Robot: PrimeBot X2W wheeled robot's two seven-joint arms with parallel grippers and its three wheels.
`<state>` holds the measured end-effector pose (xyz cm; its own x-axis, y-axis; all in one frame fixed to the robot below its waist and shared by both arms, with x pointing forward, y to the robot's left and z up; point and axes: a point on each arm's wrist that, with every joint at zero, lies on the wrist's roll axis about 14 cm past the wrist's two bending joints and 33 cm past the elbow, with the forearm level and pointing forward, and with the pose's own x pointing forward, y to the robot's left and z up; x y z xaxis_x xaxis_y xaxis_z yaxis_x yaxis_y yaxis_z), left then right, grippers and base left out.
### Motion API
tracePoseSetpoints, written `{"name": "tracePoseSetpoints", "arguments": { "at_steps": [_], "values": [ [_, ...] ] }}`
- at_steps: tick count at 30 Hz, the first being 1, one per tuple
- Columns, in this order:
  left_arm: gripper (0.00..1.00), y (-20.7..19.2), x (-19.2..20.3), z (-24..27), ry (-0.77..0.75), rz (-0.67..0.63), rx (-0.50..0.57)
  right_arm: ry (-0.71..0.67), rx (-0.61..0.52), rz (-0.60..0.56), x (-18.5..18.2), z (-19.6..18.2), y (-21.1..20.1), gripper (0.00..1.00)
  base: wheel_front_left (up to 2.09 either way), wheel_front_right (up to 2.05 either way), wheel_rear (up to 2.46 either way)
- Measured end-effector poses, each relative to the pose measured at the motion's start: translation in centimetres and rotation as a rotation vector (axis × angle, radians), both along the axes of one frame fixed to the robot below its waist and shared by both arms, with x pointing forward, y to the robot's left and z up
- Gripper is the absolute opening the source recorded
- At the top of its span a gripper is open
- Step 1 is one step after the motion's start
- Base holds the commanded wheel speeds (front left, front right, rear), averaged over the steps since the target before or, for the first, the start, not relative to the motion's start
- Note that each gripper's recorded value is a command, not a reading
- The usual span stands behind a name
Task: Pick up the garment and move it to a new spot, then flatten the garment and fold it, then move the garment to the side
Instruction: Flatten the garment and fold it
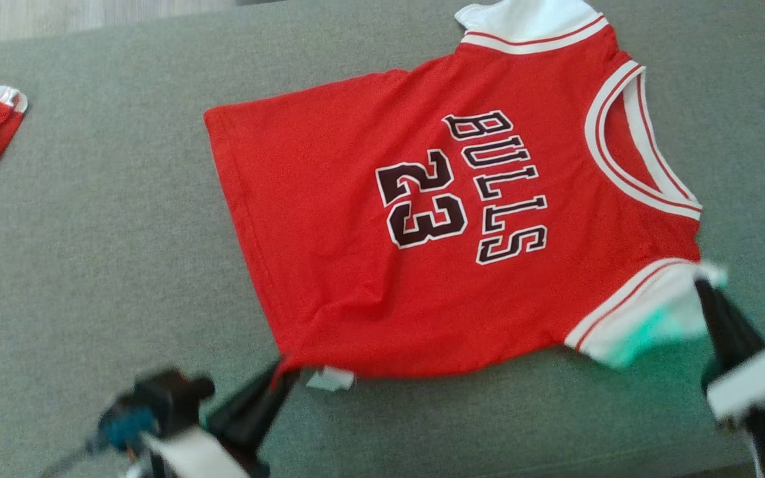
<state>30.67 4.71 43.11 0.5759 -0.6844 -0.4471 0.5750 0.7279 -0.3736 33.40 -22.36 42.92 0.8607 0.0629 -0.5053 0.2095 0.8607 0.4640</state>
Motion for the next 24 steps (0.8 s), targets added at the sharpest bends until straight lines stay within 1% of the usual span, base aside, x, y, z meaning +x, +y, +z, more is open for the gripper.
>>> {"name": "tracePoseSetpoints", "arguments": {
  "at_steps": [2,4,6,9,12,13,14,15,18,20,22,24],
  "values": [
    [0.0,-0.2,1.7,0.7,0.0,-0.023,-0.012,-0.03,0.009,0.032,2.7,1.2,0.4,0.0,0.0,0.0,0.0],
    [0.0,-0.2,3.4,1.2,0.032,-0.02,-0.043,-0.041,-0.012,0.064,5.2,2.1,0.5,0.0,0.0,0.0,0.0],
    [0.0,0.2,4.7,0.6,0.067,-0.031,-0.023,-0.03,-0.022,0.087,7.2,2.3,0.6,0.0,0.0,0.0,0.0],
    [0.0,1.5,7.2,-0.6,0.107,0.003,0.015,0.01,-0.057,0.1,9.7,1.6,0.4,0.0,0.0,0.0,0.0],
    [0.0,2.4,9.8,-1.5,0.111,0.033,0.049,0.03,-0.072,0.111,11.9,0.9,0.6,0.0,0.0,0.0,0.0],
    [0.24,2.4,10.5,-1.7,0.11,0.046,0.049,0.037,-0.076,0.12,12.6,0.6,0.8,0.0,0.0,0.0,0.0],
    [0.74,2.4,11.1,-1.9,0.112,0.054,0.051,0.04,-0.078,0.133,13.2,0.4,1.2,0.33,0.0,0.0,0.0],
    [1.0,2.3,11.6,-2.1,0.115,0.059,0.055,0.036,-0.08,0.141,13.7,0.2,1.5,1.0,0.0,0.0,0.0],
    [1.0,2.0,11.8,-2.9,0.141,0.066,0.056,0.016,-0.106,0.155,14.5,0.1,1.8,1.0,0.0,0.0,0.0],
    [1.0,2.2,11.8,-2.8,0.133,0.095,0.044,-0.032,-0.133,0.147,14.7,1.0,1.4,1.0,0.0,0.0,0.0],
    [1.0,2.2,11.2,-2.2,0.139,0.135,-0.005,-0.057,-0.178,0.15,14.0,1.6,0.7,1.0,0.0,0.0,0.0],
    [1.0,2.1,9.8,-2.1,0.159,0.154,-0.036,-0.033,-0.236,0.153,12.3,1.1,-0.7,1.0,0.0,0.0,0.0]
  ]
}}
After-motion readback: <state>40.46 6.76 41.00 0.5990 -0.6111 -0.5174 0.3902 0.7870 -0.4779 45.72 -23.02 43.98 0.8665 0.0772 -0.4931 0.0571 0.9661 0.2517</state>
